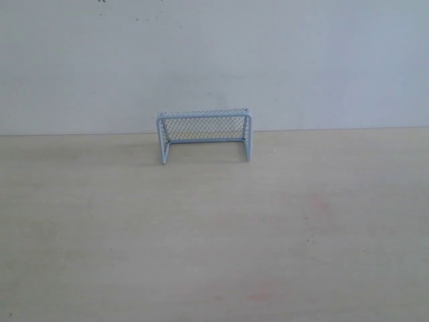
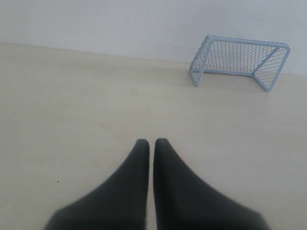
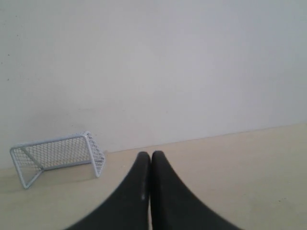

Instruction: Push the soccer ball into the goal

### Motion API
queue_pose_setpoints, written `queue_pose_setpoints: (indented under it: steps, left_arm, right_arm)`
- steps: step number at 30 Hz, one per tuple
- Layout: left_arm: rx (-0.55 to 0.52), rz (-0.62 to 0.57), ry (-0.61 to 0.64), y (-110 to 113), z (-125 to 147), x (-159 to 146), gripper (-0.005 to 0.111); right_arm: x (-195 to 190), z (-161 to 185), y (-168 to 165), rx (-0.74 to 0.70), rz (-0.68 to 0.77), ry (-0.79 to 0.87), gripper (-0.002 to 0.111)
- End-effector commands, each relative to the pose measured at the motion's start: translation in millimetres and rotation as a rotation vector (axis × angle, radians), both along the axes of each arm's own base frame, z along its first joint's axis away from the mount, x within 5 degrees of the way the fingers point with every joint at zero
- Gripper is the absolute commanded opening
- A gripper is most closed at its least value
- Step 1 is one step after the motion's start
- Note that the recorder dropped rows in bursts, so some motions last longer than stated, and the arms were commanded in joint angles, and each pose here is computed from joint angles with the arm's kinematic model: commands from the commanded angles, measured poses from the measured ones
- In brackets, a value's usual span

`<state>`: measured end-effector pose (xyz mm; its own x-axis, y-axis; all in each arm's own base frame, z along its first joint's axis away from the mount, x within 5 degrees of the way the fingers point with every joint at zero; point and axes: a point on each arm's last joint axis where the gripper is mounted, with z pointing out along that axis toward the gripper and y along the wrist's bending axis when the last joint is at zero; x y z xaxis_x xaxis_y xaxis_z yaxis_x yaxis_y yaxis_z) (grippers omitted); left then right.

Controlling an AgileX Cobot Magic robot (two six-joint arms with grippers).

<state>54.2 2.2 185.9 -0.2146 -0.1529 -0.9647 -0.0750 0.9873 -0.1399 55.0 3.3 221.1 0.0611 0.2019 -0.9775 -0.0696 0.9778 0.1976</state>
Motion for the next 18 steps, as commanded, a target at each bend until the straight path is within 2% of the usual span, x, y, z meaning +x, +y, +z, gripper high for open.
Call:
queue_pose_setpoints:
  steps: [1,9,18]
  left_arm:
    - [0.002,0.0,-0.006,0.1,-0.4,0.1,0.004]
    - [0.002,0.0,-0.006,0.1,-0.4,0.1,0.004]
    - [0.002,0.0,-0.006,0.1,-0.4,0.1,0.004]
  right_arm:
    - [0.1,-0.2,-1.0,-0.055,-0.019,-0.102,0.0]
    - [1.4,-13.9,-0.2,-0.289,-0.017,0.037,0.0]
    - [-0.6,-34.5,0.6,-0.256,0.023,0.264,0.0]
